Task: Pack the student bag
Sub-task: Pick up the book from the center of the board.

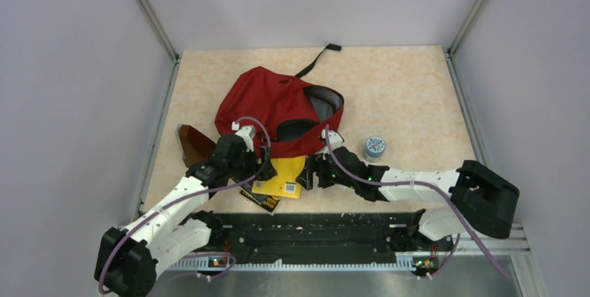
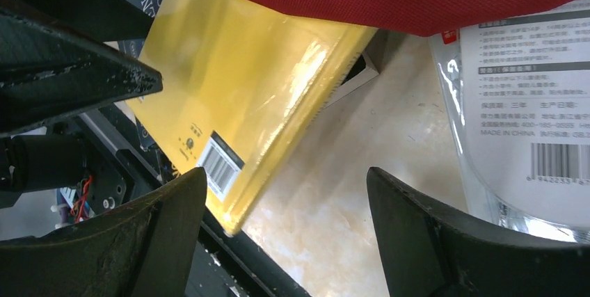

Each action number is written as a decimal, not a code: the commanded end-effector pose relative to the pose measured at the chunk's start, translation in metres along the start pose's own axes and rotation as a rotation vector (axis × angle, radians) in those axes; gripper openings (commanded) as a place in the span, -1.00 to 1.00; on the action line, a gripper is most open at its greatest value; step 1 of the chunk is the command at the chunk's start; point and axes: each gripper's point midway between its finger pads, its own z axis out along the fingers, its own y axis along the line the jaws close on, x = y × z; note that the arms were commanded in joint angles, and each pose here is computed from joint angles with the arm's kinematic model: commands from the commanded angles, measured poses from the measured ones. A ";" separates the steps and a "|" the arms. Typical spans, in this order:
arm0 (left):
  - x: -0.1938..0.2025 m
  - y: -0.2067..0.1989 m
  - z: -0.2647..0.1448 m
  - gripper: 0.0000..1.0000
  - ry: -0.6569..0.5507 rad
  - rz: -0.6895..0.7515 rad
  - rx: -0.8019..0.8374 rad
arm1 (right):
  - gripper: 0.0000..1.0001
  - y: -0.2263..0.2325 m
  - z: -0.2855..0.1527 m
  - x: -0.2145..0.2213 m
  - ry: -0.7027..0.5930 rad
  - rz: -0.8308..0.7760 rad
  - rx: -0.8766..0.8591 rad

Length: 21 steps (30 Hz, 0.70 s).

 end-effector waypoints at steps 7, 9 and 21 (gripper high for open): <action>0.010 -0.023 0.001 0.67 0.028 -0.009 0.112 | 0.60 0.029 0.020 0.014 0.032 0.050 -0.116; 0.012 -0.022 0.002 0.66 0.035 -0.014 0.112 | 0.58 0.030 0.025 0.017 0.039 0.057 -0.118; 0.007 -0.035 -0.004 0.64 0.010 0.001 0.176 | -0.03 0.053 0.040 0.016 0.038 0.130 -0.224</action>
